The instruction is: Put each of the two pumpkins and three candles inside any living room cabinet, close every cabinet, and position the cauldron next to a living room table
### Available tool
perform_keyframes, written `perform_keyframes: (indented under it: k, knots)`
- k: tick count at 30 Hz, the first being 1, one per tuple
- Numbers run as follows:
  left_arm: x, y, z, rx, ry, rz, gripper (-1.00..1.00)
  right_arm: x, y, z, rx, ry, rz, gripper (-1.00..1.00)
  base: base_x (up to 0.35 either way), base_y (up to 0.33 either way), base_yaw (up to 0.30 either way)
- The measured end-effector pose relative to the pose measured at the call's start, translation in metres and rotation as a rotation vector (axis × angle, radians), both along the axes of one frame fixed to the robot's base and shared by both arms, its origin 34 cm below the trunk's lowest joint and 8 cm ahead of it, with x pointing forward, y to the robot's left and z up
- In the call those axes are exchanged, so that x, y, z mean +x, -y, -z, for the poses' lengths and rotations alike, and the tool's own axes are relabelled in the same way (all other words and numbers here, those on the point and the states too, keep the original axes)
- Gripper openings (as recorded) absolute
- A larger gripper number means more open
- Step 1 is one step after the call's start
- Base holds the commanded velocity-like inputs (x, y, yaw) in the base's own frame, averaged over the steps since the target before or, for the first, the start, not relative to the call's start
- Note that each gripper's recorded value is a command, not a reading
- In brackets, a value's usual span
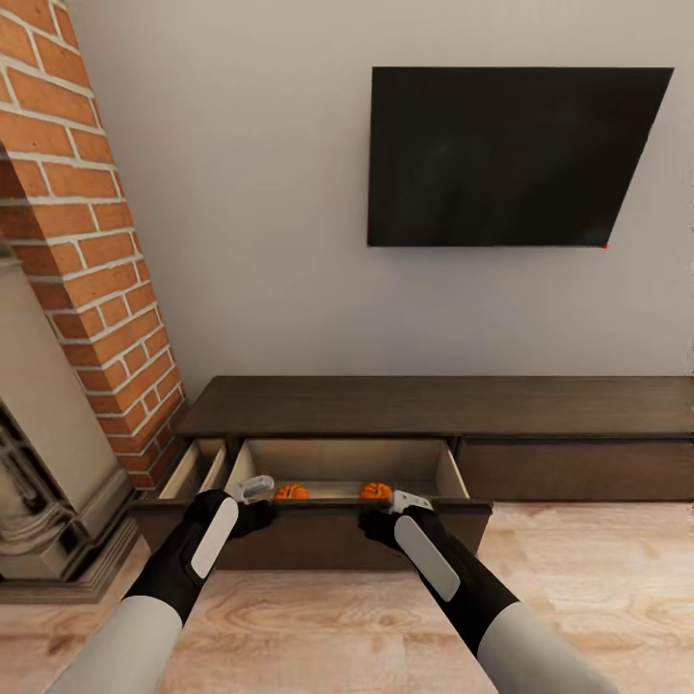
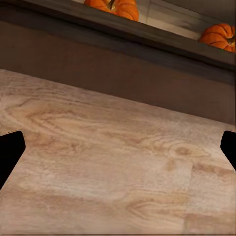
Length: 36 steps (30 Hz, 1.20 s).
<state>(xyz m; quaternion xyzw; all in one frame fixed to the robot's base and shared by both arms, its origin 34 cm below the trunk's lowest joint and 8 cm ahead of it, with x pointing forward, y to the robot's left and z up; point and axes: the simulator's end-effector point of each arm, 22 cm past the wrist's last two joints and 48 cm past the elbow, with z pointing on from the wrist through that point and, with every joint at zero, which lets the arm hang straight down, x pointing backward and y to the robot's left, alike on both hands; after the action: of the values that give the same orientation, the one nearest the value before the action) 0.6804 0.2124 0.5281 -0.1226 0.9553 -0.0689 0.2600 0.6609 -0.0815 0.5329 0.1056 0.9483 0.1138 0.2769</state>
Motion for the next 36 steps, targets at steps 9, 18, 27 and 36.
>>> perform_keyframes:
  k: [9,18,27,36]
  knots:
    - [0.002,0.0,0.007,0.007,0.034,0.004,1.0,-0.004,0.0,0.019,0.0,0.001,0.0,1.0,-0.196,0.0,0.0]
    - [-0.004,0.001,0.03,0.015,0.031,0.004,1.0,-0.008,-0.001,0.038,0.002,0.003,0.0,1.0,-0.006,0.0,0.0]
    - [-0.002,0.009,0.041,0.038,0.069,0.007,1.0,-0.003,0.001,0.037,-0.006,0.044,0.022,1.0,0.0,0.0,0.0]
    - [-0.004,0.026,0.083,0.12,0.177,0.039,1.0,0.007,0.028,0.054,-0.099,0.196,0.096,1.0,0.0,0.0,0.0]
